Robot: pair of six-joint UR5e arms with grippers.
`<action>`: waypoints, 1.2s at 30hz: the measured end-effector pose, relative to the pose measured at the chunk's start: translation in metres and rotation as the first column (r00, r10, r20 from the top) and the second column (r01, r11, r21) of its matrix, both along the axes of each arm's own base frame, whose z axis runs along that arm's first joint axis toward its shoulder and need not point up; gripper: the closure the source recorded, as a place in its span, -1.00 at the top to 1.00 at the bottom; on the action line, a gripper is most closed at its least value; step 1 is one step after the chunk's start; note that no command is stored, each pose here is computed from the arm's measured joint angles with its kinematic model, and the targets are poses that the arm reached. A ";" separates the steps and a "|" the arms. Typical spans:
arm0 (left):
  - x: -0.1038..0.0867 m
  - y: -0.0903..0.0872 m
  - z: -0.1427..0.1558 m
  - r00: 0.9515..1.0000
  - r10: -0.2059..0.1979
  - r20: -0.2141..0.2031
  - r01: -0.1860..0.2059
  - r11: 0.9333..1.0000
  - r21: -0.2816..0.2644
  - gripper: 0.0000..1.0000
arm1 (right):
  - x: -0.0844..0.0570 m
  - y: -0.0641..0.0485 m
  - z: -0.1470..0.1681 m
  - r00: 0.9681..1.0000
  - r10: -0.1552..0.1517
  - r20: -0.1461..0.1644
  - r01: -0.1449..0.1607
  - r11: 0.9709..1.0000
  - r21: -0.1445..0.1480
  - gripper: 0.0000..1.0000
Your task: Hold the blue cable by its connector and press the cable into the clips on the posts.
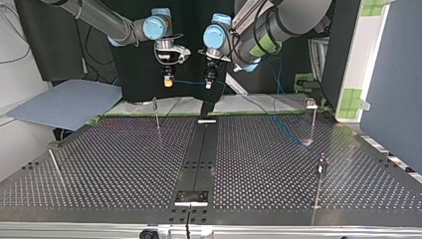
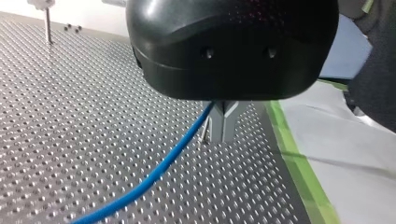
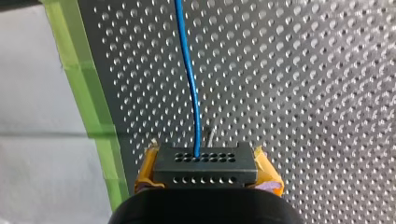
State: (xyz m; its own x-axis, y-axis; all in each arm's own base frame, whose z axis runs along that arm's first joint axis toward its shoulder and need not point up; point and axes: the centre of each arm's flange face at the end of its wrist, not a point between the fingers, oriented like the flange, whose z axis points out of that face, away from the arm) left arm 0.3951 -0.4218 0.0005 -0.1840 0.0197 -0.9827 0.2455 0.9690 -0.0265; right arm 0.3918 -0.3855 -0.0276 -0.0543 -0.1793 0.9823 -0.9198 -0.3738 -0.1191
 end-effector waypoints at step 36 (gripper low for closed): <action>0.001 -0.073 -0.019 0.994 0.026 0.102 -0.019 0.997 -0.076 -0.99 | -0.115 -0.045 -0.013 0.997 -0.066 0.034 0.067 0.997 -0.025 -1.00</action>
